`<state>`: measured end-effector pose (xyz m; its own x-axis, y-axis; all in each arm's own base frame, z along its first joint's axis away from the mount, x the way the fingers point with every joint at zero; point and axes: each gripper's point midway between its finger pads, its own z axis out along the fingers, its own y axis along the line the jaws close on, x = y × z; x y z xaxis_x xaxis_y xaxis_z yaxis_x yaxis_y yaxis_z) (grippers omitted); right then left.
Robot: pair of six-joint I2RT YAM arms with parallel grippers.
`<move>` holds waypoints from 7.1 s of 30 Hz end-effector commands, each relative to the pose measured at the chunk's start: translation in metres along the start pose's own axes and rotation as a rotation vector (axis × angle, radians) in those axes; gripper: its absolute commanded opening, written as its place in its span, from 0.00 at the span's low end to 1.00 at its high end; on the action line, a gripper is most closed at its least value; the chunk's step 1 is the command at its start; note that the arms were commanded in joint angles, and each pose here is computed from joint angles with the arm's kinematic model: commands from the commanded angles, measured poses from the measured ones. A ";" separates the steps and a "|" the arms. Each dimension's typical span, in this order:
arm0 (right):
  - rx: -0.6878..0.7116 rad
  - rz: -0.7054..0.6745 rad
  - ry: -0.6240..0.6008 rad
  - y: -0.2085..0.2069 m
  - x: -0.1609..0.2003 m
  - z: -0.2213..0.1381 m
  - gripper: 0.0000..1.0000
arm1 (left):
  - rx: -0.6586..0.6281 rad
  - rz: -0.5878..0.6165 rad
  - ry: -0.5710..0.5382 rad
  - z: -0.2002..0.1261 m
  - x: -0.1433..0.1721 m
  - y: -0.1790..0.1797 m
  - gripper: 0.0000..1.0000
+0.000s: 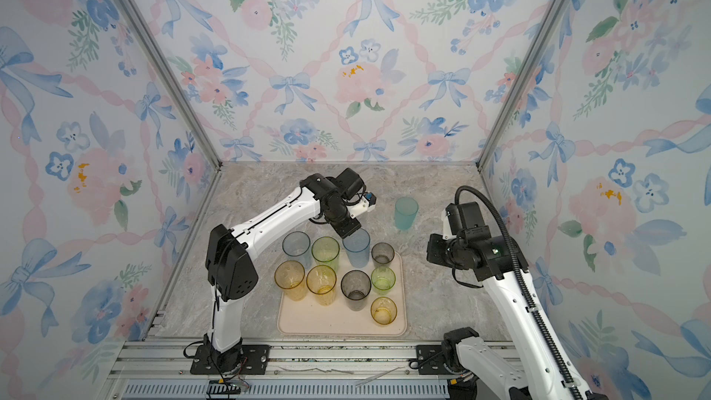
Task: Place the glasses into the tray
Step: Move the glass to the tray.
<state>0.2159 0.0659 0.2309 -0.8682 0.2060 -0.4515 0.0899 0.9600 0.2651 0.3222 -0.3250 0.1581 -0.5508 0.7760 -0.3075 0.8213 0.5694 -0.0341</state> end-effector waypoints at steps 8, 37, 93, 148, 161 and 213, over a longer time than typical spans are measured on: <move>0.018 0.017 0.006 -0.005 0.002 -0.001 0.23 | -0.006 0.006 0.019 0.003 0.002 0.005 0.11; -0.044 0.017 0.043 0.006 0.006 0.007 0.28 | -0.016 0.012 -0.011 -0.009 -0.002 0.004 0.28; -0.106 -0.392 0.360 0.121 0.084 0.032 0.23 | -0.246 -0.391 -0.603 -0.209 -0.043 0.101 0.31; 0.082 -0.519 0.347 0.145 0.093 0.078 0.00 | -0.282 -0.466 -0.596 -0.208 0.006 0.132 0.33; 0.107 -0.523 0.349 0.137 0.088 0.080 0.00 | -0.281 -0.472 -0.592 -0.207 0.009 0.135 0.33; 0.073 -0.507 0.352 0.137 0.092 0.076 0.23 | -0.283 -0.473 -0.594 -0.209 0.013 0.133 0.34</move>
<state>0.1838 0.2333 0.1492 -0.9219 -0.3532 -0.1590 -0.3611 0.9322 0.0228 0.3980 -0.1863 0.3407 -0.6176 0.1985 -0.7611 0.3946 0.9152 -0.0815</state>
